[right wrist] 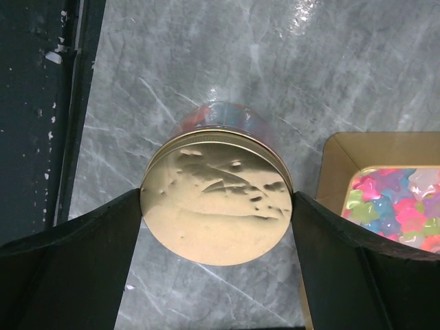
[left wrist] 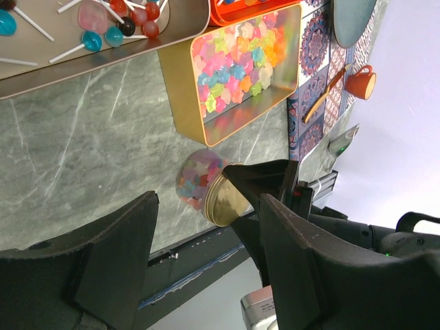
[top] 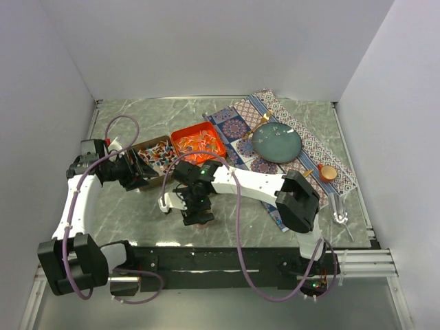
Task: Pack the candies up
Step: Close the bottle lid on the packing bottle.
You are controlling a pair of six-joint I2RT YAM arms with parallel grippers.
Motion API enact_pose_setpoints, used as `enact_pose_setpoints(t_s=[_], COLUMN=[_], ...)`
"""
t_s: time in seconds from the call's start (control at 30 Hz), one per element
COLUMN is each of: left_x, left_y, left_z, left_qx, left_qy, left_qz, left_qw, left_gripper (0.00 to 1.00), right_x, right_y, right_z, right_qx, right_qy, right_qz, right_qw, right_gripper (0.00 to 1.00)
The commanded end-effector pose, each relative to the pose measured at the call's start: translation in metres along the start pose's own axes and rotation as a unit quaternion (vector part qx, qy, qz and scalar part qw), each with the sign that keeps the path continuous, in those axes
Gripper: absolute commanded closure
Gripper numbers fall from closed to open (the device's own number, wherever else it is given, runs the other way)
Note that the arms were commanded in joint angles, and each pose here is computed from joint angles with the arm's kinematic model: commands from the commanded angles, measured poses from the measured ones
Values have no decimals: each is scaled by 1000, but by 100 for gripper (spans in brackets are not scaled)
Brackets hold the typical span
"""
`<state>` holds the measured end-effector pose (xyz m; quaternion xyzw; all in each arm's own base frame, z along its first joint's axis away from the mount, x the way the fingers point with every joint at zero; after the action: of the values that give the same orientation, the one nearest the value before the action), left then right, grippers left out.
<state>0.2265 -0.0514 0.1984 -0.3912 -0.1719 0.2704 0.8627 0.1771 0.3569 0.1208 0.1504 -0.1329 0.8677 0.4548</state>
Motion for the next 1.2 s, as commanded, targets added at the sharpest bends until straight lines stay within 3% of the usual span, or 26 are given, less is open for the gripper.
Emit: enact_pose_setpoints(t_s=[0.0,0.33,0.37,0.5,0.6,0.63,0.67,0.83,0.97,1.17], left_x=[0,1,1,-16,-25,-21,-23,-40,-67,-94], left_y=[-3,-9,-9,5,3,3,10,16,4,-5], left_z=[0,2,2,-12,-21,-24,-29,-46,-51,-57], left_qx=[-13,-25,-29,-67,-137,-147,-141,-188,-231,-248], left_qy=[-1,0,2,39,70,59,55,79,131,183], left_qz=[-10,-25,-25,12,8,-6,-4,20,-30,-53], left_qw=[1000,999,999,997,988,987,988,979,964,950], left_gripper=[34,34,34,38,67,91,99,99,99,99], right_x=[-2,-14,-15,-6,-5,-7,-7,-16,-18,-20], right_y=[2,20,19,11,6,7,6,8,8,11], right_z=[-4,-19,-18,-10,-5,-5,-4,4,11,9], right_qx=[26,28,21,-32,-54,-57,-62,-65,-75,-71], right_qy=[2,10,8,-26,-42,-44,-45,-52,-49,-56], right_qz=[-9,-29,-36,-72,-90,-95,-95,-108,-113,-130], right_qw=[1000,999,999,997,994,993,993,991,990,987], right_gripper=[17,11,0,0,0,0,0,0,0,0])
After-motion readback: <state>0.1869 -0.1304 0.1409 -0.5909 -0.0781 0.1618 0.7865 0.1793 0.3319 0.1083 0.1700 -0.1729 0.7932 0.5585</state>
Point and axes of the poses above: each gripper's point midway between its finger pads, its own z axis back along the fingers, its own y axis along the line the jaws close on, x = y × z, the point moved 5 cm from there along z, back along the fingers, and after that the axes turned 13 degrees about z, right-handed, at the moved point
